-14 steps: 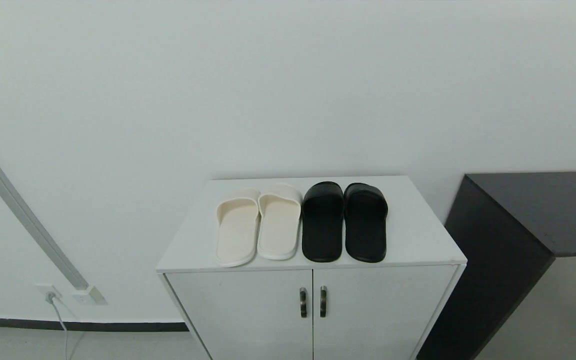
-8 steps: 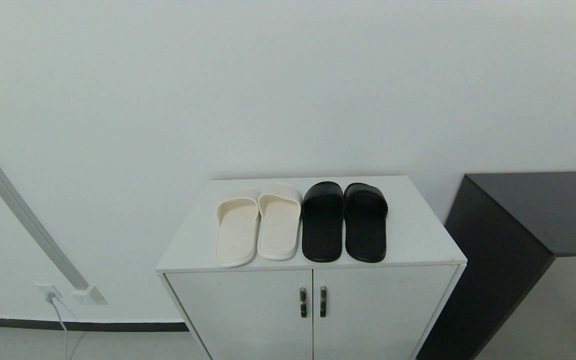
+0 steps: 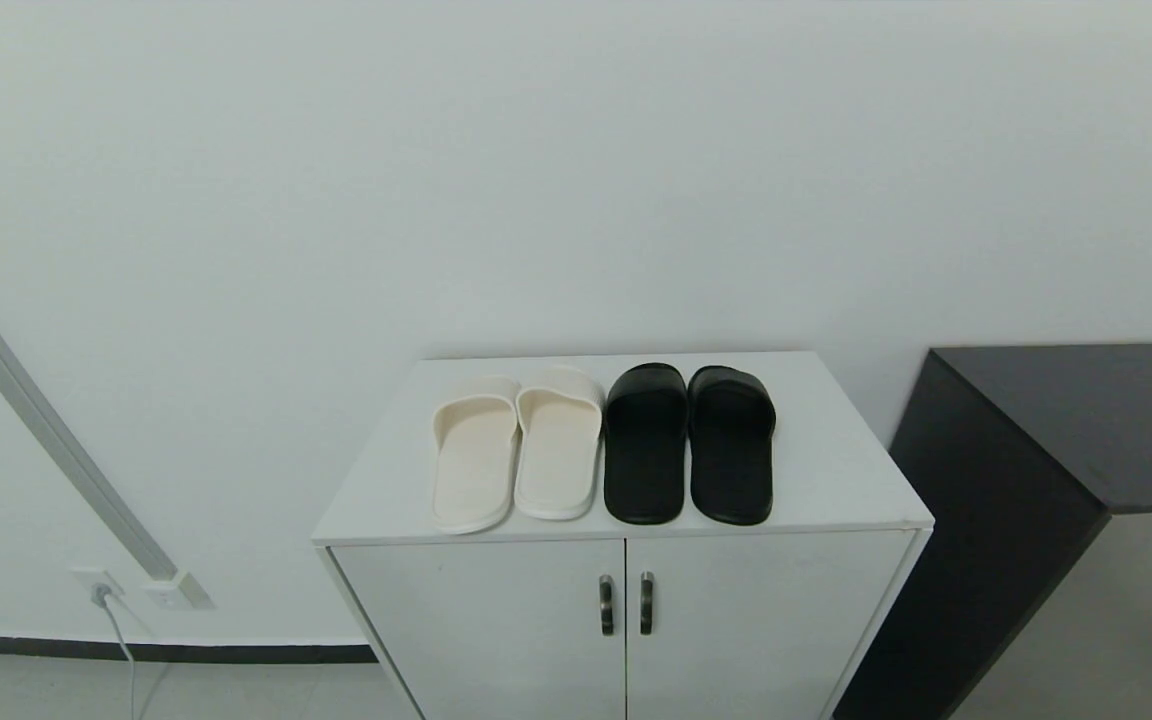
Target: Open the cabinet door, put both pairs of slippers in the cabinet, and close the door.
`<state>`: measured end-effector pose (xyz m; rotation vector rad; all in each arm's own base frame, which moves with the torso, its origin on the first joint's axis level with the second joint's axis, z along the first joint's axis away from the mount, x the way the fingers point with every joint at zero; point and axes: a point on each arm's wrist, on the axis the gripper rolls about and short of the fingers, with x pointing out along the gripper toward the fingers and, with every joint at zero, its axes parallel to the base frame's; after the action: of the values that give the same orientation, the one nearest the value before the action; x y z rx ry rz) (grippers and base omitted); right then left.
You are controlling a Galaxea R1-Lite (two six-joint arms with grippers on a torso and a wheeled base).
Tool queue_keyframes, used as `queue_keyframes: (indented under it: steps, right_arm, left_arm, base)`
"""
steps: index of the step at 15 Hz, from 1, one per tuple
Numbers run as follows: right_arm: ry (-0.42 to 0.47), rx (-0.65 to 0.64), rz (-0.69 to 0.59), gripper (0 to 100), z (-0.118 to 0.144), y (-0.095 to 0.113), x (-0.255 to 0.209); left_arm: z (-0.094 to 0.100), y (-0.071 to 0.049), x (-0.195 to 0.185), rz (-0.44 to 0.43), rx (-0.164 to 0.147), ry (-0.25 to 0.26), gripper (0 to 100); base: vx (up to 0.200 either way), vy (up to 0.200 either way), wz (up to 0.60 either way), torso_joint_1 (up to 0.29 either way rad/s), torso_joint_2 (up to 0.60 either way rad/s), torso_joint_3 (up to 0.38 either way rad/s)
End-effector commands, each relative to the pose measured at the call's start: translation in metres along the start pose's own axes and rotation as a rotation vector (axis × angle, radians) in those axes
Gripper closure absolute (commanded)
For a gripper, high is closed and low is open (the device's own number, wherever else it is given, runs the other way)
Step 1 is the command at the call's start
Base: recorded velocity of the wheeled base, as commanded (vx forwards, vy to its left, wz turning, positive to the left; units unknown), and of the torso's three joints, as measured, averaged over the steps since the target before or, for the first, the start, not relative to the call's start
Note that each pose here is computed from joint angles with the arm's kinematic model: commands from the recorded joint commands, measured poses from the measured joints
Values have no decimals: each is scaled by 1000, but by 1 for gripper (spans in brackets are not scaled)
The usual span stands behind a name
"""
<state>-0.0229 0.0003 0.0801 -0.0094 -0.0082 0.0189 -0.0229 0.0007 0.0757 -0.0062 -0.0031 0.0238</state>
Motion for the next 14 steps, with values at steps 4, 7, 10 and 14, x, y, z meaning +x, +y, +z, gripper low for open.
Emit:
queue_keyframes:
  steps: [4, 7, 10, 14]
  right_arm:
    - [189, 83, 192, 0, 105, 4, 63]
    - [208, 70, 331, 0, 113, 24, 124]
    - [258, 92, 362, 0, 115, 71, 158]
    - [292, 82, 317, 0, 119, 133, 196]
  left_arm:
    - [0, 0, 0, 1, 0, 1, 100]
    - [0, 0, 0, -1, 2, 1, 100]
    - [0, 0, 0, -1, 2, 1, 100]
    - [0, 0, 0, -4, 12, 3, 100]
  base:
    - [0, 0, 0, 0, 0, 0]
    - [0, 0, 0, 0, 0, 0]
    - [0, 0, 0, 0, 0, 0]
    - [0, 0, 0, 0, 0, 0]
